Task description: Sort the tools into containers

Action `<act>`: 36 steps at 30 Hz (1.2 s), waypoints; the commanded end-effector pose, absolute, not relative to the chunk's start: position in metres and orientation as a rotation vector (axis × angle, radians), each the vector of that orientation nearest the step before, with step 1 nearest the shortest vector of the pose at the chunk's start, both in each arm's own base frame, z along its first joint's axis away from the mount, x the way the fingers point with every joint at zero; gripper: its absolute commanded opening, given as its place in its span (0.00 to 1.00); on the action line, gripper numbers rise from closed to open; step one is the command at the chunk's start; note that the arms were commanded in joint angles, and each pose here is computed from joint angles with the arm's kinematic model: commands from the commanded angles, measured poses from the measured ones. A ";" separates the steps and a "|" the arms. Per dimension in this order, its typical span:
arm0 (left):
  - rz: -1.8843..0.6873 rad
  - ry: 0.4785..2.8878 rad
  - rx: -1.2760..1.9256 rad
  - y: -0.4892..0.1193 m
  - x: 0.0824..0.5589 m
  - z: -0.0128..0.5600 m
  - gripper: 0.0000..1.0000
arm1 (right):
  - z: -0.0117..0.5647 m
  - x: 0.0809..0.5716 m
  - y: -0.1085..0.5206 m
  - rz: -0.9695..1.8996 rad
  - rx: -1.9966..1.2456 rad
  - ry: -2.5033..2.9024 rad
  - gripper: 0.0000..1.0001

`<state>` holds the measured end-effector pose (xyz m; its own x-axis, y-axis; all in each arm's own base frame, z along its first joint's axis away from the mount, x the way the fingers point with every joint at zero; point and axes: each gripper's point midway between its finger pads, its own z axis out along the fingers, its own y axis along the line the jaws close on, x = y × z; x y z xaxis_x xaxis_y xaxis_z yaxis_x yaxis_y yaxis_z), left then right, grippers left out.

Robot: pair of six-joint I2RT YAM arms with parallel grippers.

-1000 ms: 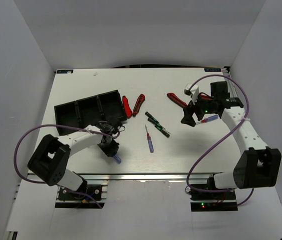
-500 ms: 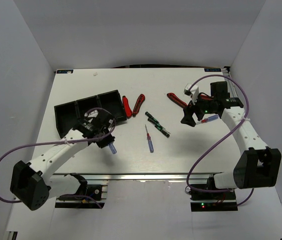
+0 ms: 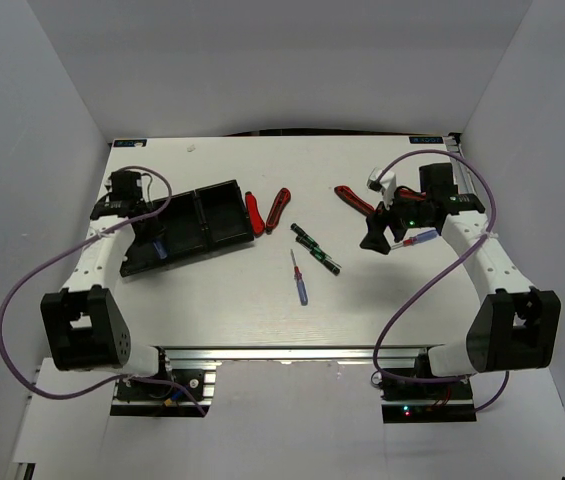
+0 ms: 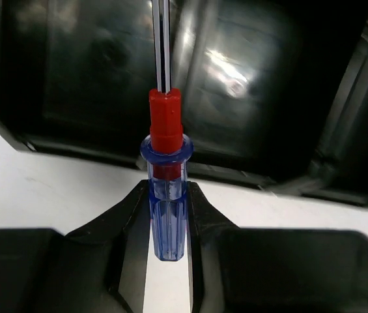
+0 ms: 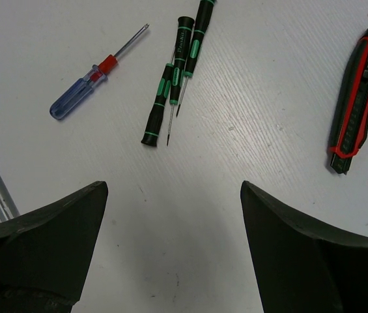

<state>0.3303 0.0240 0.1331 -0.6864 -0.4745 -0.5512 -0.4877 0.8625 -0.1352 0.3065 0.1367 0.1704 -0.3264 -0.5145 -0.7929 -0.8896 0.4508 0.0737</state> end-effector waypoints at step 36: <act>-0.315 2.203 -0.636 0.042 0.369 0.189 0.89 | 0.108 0.256 0.267 0.725 -1.052 2.324 0.89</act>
<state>0.3722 0.0783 0.1387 -0.6208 -0.4954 -0.6076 -0.4629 0.8572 -0.2259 0.2548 0.2458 0.1188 -0.4924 -0.5840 -0.6454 -0.8578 0.4513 0.2461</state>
